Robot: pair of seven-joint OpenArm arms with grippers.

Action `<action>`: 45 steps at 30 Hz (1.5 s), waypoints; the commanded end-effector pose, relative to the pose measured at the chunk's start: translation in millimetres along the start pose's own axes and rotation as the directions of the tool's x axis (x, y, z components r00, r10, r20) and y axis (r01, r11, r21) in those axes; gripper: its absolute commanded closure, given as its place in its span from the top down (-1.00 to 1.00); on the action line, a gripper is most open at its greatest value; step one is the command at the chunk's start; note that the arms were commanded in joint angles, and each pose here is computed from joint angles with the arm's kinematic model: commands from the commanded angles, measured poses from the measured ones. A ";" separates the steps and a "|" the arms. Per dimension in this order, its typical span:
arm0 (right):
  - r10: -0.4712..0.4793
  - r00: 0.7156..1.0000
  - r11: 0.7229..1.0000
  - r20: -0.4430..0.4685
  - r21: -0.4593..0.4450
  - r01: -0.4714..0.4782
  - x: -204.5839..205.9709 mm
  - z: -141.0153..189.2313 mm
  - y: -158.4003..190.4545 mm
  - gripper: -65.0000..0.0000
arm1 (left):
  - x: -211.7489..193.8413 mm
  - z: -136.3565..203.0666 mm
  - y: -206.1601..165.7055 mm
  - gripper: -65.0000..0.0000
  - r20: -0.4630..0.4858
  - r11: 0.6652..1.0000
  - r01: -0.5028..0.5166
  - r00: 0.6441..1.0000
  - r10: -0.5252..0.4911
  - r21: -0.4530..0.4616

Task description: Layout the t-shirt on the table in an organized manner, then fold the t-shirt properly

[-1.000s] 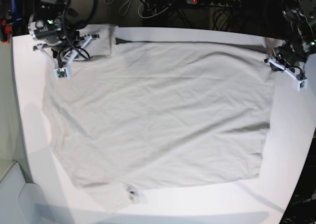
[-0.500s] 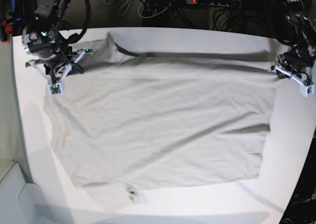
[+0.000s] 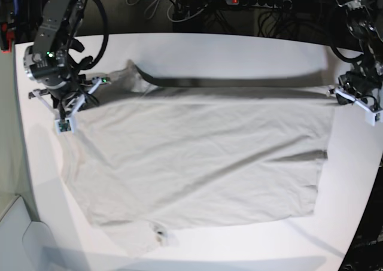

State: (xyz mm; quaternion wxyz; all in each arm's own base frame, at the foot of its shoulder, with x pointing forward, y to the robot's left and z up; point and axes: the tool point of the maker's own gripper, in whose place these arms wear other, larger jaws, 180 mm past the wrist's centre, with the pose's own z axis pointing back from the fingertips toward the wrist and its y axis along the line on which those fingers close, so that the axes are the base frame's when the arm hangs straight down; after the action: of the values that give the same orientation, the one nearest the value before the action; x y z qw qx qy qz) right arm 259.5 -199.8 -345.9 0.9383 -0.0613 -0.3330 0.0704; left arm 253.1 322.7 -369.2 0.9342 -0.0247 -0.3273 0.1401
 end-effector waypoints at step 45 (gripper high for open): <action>-0.029 0.997 0.999 0.073 0.029 0.027 66.9 -43.9 -15.9 -1.00 | 99.9 -25.4 -15.3 -1.00 0.166 0.992 -0.096 0.980 0.109 -0.082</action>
State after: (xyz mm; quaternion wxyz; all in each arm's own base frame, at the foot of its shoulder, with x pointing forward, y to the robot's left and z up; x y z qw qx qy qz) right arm 331.9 -204.9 -348.4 0.9356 -0.0363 -0.3459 0.0610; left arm 339.6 329.3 -343.5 0.9009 -0.0733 -0.3865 0.1835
